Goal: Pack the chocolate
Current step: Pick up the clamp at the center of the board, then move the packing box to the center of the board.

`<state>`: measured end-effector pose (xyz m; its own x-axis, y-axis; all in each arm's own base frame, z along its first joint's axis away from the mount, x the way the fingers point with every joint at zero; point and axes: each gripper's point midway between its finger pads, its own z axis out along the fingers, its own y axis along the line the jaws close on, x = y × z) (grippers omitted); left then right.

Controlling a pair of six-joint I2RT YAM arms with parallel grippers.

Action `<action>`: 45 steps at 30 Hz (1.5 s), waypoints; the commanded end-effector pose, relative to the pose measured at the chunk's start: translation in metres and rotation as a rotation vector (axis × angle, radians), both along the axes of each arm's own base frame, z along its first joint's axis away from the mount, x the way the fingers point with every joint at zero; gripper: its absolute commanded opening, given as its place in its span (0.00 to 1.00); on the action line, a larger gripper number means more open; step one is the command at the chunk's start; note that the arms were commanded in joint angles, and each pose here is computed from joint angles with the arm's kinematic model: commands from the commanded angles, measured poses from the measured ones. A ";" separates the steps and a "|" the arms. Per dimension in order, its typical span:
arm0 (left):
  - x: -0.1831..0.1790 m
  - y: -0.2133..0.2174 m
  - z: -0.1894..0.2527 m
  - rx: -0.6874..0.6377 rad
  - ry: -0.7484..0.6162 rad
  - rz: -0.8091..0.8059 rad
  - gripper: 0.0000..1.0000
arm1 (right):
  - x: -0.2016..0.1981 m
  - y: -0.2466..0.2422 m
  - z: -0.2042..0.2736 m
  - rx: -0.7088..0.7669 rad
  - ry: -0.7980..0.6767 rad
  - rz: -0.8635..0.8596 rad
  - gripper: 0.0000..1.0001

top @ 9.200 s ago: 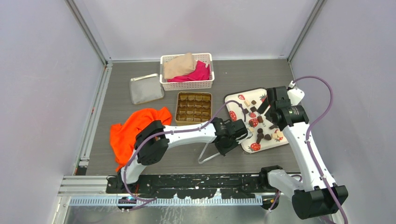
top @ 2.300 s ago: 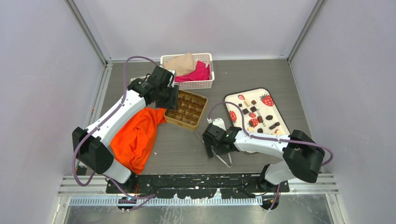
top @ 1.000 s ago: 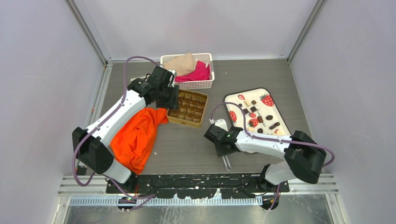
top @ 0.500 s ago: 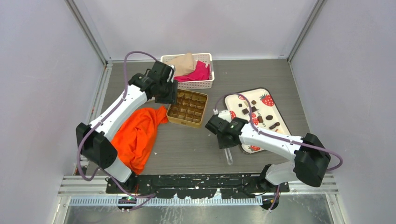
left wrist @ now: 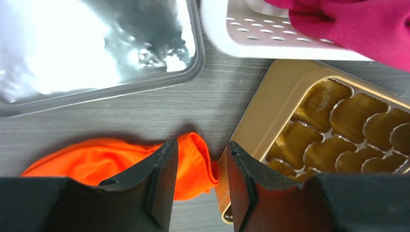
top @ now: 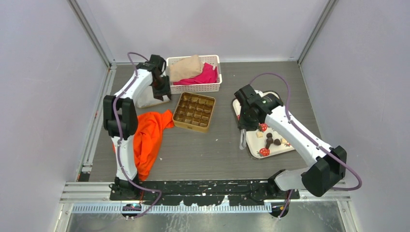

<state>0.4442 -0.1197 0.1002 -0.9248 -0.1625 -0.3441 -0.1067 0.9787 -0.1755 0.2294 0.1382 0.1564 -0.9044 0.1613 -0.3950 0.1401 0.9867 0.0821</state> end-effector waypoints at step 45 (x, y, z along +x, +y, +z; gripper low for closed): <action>-0.079 -0.153 0.016 -0.236 0.048 -0.553 0.42 | -0.032 -0.067 0.000 0.052 0.340 -0.130 0.30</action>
<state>0.3618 -0.2670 0.0712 -0.9438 0.2512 -0.2148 0.3194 0.8601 -0.3977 0.2081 0.0658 0.1611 -0.9391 0.3157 -0.1354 0.3122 0.9489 0.0470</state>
